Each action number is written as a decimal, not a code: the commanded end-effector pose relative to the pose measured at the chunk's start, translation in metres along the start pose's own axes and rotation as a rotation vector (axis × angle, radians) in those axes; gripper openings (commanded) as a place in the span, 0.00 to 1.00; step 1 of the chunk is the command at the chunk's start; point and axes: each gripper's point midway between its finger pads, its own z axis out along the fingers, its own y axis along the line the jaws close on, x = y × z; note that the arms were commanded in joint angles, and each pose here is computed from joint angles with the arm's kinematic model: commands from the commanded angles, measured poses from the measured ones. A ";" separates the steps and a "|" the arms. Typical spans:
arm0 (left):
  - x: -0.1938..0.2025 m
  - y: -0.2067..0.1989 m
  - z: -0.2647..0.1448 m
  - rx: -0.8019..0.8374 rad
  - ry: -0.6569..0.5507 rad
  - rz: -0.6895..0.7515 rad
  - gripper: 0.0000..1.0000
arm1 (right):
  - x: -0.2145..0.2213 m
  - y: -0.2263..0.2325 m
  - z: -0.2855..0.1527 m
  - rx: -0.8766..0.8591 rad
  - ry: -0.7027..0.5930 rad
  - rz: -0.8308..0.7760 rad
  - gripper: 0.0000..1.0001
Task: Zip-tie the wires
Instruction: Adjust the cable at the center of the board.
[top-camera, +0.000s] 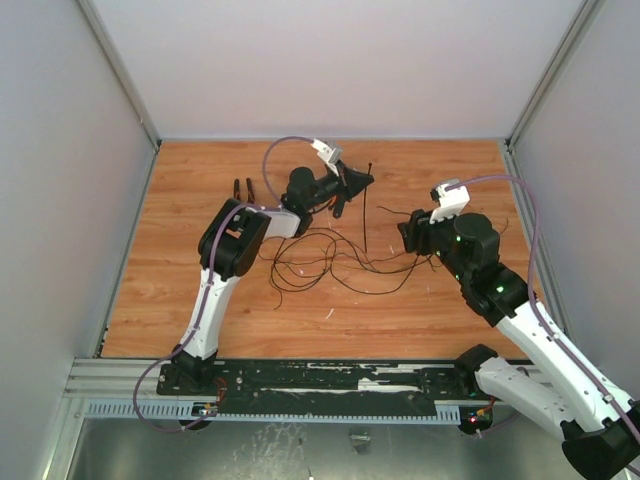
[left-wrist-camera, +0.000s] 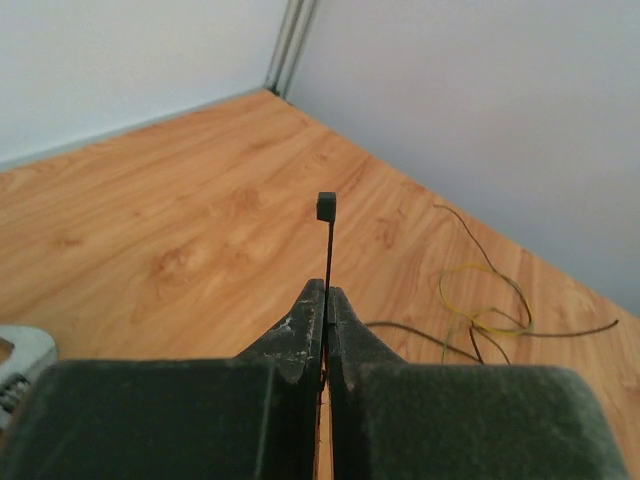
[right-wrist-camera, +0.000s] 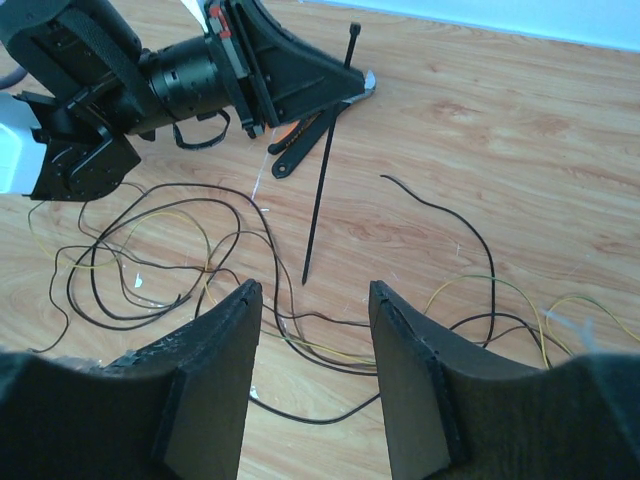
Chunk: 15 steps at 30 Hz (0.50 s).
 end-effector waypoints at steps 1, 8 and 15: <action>-0.020 -0.025 -0.005 0.071 -0.038 0.044 0.00 | -0.004 0.001 -0.005 -0.013 -0.010 0.013 0.48; -0.011 -0.046 -0.016 0.103 -0.016 0.047 0.00 | 0.007 0.000 -0.001 -0.007 0.023 0.002 0.48; -0.006 -0.067 -0.030 0.128 -0.012 0.051 0.00 | 0.015 0.004 0.003 -0.030 0.045 0.000 0.48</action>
